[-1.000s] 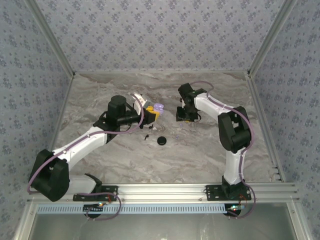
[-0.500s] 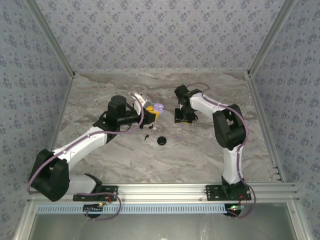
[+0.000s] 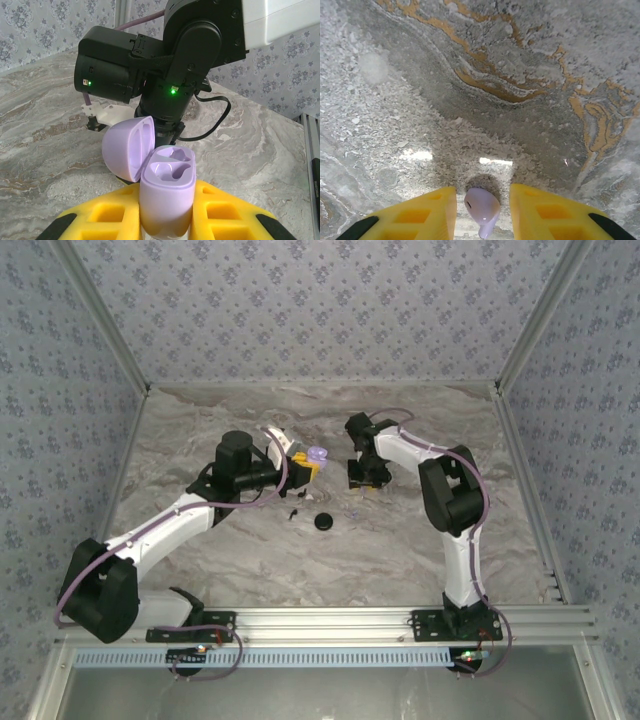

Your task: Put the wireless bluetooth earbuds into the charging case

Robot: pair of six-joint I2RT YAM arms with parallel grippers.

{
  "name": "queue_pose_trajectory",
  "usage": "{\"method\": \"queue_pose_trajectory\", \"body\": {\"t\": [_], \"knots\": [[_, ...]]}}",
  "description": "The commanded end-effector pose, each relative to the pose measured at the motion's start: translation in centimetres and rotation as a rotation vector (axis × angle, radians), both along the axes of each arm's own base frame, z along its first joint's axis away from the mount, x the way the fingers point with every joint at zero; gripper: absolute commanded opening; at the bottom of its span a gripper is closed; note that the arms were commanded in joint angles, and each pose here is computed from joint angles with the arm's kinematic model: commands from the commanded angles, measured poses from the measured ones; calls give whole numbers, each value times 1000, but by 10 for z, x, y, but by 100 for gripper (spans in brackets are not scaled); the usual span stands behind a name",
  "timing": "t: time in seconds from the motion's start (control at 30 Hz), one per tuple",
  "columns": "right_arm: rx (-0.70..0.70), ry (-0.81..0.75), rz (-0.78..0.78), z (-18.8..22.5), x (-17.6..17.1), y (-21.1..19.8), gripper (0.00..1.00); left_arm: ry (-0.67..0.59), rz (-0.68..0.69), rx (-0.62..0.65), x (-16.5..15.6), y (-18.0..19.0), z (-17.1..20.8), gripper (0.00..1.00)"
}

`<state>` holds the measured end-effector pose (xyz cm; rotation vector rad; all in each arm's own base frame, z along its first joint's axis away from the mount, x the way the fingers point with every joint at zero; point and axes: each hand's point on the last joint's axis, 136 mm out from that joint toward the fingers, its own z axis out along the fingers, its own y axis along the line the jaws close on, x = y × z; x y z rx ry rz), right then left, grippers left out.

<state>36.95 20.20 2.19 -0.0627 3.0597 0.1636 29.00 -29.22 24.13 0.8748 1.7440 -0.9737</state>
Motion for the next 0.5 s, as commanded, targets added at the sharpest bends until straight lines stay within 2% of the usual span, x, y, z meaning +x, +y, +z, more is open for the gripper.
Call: {"method": "queue_pose_trajectory", "body": {"t": [0.0, 0.47], "knots": [[-39, 20, -22, -5, -2, -2, 34, -54, -14, -15, -4, 0, 14, 22], [-84, 42, 7, -14, -7, -4, 28, -56, -17, -18, -5, -1, 16, 21]]}}
